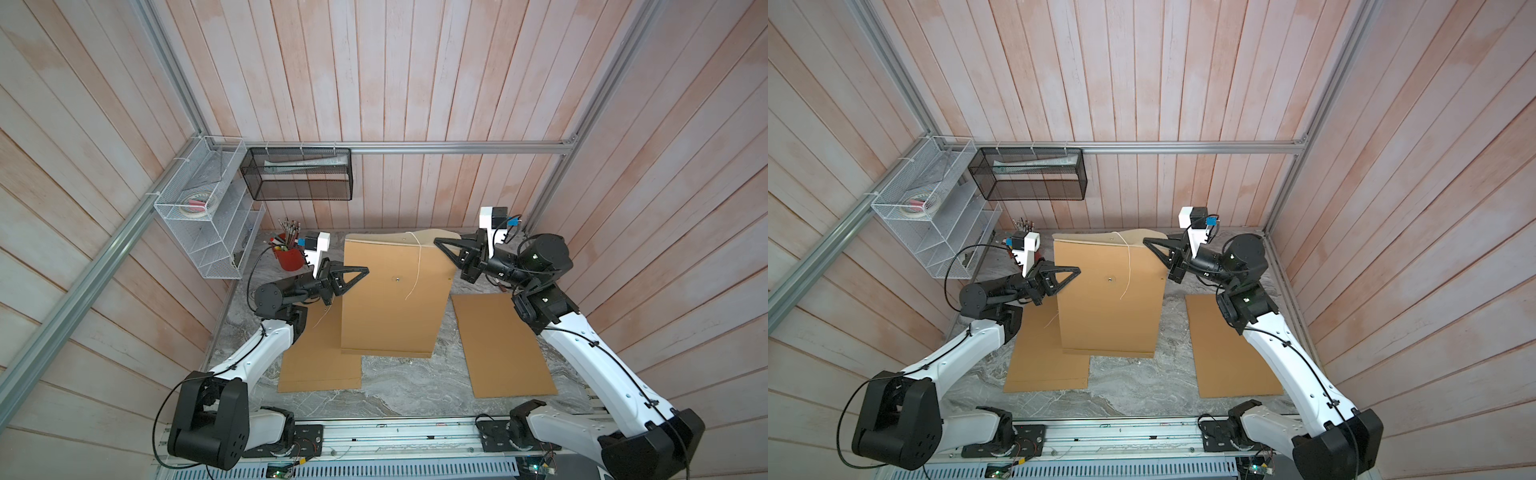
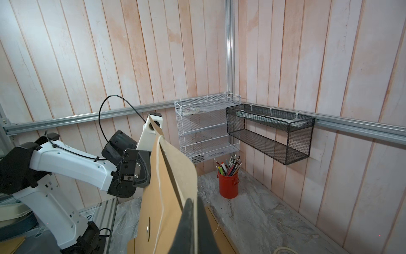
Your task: Open the file bag
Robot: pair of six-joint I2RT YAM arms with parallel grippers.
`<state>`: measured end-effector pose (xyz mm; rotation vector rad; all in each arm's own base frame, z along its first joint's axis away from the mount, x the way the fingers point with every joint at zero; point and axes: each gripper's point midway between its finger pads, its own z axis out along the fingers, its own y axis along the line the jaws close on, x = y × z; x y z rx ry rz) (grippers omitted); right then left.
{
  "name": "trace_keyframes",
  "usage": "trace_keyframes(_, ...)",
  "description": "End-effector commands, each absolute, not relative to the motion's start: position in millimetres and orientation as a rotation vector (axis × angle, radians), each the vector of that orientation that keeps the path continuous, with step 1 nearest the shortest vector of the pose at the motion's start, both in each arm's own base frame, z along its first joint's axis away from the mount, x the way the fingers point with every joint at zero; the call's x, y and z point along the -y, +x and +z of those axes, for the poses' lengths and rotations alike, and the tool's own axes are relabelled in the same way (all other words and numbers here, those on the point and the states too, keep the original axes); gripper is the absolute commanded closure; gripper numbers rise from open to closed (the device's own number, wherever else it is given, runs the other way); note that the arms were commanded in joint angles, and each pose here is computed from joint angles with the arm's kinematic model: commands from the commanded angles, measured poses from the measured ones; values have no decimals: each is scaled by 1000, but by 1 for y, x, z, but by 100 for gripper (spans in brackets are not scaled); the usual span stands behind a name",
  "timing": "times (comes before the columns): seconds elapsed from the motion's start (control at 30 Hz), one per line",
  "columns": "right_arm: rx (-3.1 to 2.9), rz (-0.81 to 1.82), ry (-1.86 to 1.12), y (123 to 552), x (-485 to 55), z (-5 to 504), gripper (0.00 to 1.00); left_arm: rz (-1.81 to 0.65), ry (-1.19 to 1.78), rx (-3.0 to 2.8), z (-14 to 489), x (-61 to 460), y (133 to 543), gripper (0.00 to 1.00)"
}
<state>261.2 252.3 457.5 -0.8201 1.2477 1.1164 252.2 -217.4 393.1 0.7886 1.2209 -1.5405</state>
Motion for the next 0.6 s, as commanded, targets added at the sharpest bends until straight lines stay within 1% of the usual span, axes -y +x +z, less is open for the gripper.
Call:
trace_keyframes(0.0, -1218, 1119, -840, 252, -250, 470, 100, -1507, 809, -1194, 396, 218, 249, 93)
trace_keyframes(0.07, -1222, 1118, -843, 251, -250, 470, 100, -1501, 805, -1182, 399, 218, 250, 77)
trace_keyframes(0.1, -1226, 1116, -845, 251, -250, 469, 100, -1499, 804, -1177, 401, 217, 250, 70)
trace_keyframes(0.2, -1247, 1113, -852, 254, -251, 464, 100, -1493, 803, -1150, 411, 217, 253, 58)
trace_keyframes(0.27, -1260, 1116, -851, 256, -252, 460, 100, -1495, 803, -1132, 419, 217, 255, 55)
trace_keyframes(0.57, -1283, 1158, -871, 256, -258, 449, 100, -1543, 810, -1079, 436, 220, 269, 55)
